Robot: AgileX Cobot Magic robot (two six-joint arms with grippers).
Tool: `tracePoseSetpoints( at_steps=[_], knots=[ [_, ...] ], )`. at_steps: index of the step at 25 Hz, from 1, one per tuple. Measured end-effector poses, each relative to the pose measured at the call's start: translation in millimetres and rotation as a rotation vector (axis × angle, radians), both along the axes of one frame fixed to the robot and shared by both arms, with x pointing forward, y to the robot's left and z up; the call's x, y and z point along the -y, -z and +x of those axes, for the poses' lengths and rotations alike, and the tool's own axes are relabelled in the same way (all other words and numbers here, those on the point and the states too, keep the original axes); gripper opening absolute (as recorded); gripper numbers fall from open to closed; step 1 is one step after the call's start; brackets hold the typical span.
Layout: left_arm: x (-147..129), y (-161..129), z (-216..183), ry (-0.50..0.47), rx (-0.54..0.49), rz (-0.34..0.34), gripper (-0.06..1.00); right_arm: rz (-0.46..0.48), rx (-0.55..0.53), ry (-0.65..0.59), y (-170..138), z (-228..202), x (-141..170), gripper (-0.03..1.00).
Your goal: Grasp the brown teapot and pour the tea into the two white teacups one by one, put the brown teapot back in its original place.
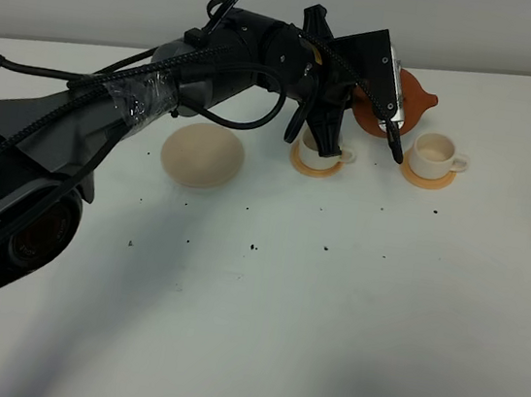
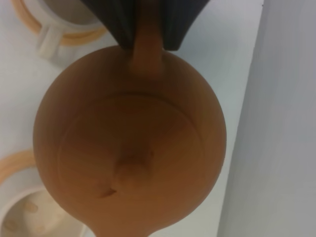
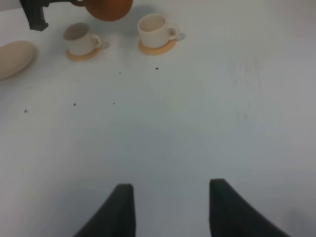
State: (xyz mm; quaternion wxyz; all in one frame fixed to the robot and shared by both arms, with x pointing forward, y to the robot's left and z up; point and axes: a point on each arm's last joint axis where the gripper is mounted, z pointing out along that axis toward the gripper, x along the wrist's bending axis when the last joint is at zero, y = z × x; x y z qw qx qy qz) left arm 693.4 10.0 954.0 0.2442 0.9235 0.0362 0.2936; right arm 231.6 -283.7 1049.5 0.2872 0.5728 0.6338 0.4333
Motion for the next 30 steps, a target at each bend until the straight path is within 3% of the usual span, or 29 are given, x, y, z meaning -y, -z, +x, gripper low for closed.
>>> tracePoseSetpoints(
  at_steps=[14, 30],
  knots=[
    [2.6, -0.6, -1.0, 0.0, 0.006, -0.008, 0.12, 0.0, 0.0, 0.0, 0.0, 0.0, 0.0, 0.36],
    [2.4, -0.1, -1.3, 0.101, 0.069, 0.088, 0.12, 0.0, 0.0, 0.0, 0.0, 0.0, 0.0, 0.36]
  ],
)
